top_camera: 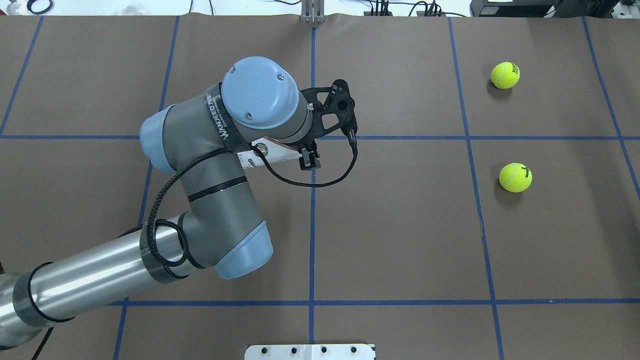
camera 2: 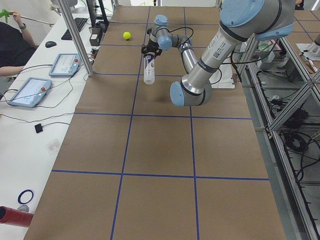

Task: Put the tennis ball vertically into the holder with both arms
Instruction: 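Lift the can with the left gripper and tip it upright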

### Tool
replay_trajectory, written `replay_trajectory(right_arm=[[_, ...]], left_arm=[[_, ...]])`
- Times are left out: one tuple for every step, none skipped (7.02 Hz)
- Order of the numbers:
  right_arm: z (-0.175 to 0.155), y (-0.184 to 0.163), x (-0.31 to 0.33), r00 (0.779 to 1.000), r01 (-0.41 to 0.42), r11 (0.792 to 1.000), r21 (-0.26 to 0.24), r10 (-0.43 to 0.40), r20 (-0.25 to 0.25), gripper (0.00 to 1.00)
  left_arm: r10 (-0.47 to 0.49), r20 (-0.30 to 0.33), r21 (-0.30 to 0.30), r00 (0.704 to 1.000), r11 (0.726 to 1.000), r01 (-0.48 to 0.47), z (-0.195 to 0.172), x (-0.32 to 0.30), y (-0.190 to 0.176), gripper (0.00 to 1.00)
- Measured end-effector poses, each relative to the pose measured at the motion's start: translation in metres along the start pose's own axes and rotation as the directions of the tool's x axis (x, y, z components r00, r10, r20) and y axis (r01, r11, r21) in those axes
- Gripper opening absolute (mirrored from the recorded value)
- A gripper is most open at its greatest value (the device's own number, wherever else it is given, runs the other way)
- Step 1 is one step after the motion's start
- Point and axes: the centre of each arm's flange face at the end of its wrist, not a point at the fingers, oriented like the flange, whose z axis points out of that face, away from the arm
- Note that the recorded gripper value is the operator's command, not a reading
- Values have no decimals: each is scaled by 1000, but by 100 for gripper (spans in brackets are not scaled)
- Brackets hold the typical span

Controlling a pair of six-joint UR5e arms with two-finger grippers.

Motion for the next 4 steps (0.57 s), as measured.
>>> replay_trajectory(right_arm=[[0, 0, 0, 1000, 1, 1000, 1, -1, 0, 99], [0, 0, 0, 1000, 2, 1000, 1, -2, 0, 99], [-1, -1, -1, 1000, 3, 1000, 3, -3, 0, 99], [-2, -3, -2, 1000, 5, 1000, 5, -5, 0, 99]], left_arm=[[-109, 22, 114, 994, 988, 106, -24, -4, -10, 45], [-223, 29, 270, 974, 940, 207, -45, -8, -21, 45], [-313, 27, 410, 949, 870, 275, -65, -13, -28, 38], [-398, 11, 532, 918, 779, 331, -82, -18, -33, 38]])
